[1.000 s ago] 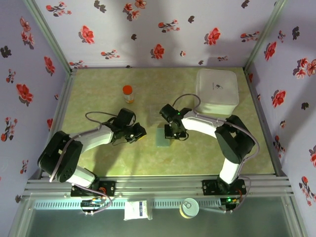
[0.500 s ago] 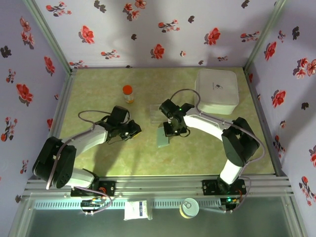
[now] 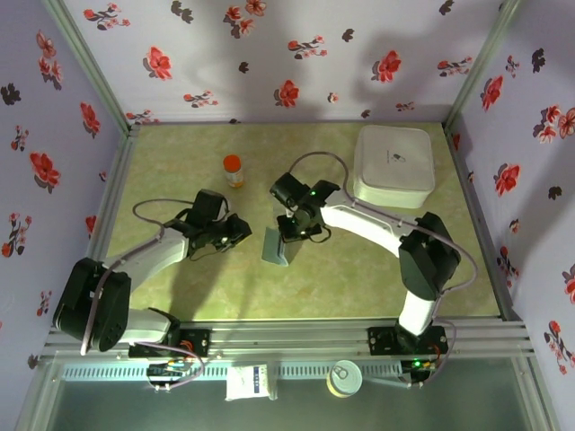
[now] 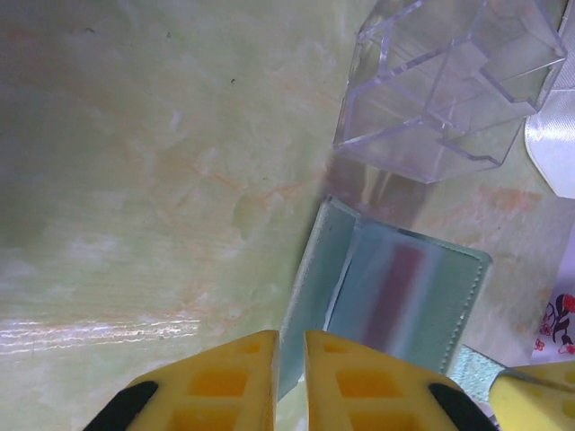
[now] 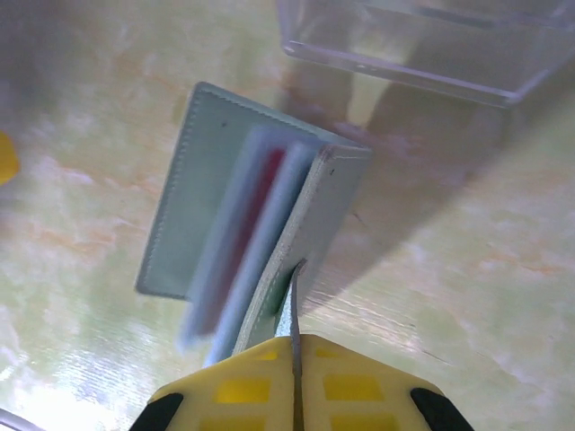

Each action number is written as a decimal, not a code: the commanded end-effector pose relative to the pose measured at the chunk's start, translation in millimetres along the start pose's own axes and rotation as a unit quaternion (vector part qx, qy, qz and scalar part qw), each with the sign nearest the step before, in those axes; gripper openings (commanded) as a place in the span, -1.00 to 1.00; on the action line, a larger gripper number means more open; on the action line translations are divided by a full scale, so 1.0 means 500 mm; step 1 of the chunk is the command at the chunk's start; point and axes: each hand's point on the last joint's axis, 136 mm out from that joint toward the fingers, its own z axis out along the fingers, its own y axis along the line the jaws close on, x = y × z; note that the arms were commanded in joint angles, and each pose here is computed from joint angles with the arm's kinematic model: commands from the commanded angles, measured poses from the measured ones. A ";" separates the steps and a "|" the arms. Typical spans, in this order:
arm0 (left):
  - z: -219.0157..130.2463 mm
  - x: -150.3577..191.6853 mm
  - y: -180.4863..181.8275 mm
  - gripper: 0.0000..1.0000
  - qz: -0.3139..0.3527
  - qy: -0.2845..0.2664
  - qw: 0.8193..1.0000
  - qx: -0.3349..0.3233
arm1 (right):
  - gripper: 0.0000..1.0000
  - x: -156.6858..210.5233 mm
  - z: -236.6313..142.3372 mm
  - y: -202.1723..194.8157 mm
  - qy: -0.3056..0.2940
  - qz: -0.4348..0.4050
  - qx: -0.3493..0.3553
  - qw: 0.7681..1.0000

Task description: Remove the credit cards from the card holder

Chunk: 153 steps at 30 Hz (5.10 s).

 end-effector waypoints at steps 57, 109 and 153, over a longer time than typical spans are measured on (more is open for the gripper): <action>0.094 0.090 0.054 -0.97 0.026 0.104 0.992 -0.066 | -0.82 0.080 0.107 -0.178 0.038 0.070 0.052 0.995; 0.105 0.116 0.098 -1.00 0.026 0.128 0.986 -0.107 | -0.01 0.137 0.113 -0.308 0.069 0.101 0.186 0.975; 0.080 0.083 0.004 -0.90 0.059 0.082 0.992 -0.074 | -0.09 0.027 0.034 -0.077 -0.029 0.154 -0.110 0.981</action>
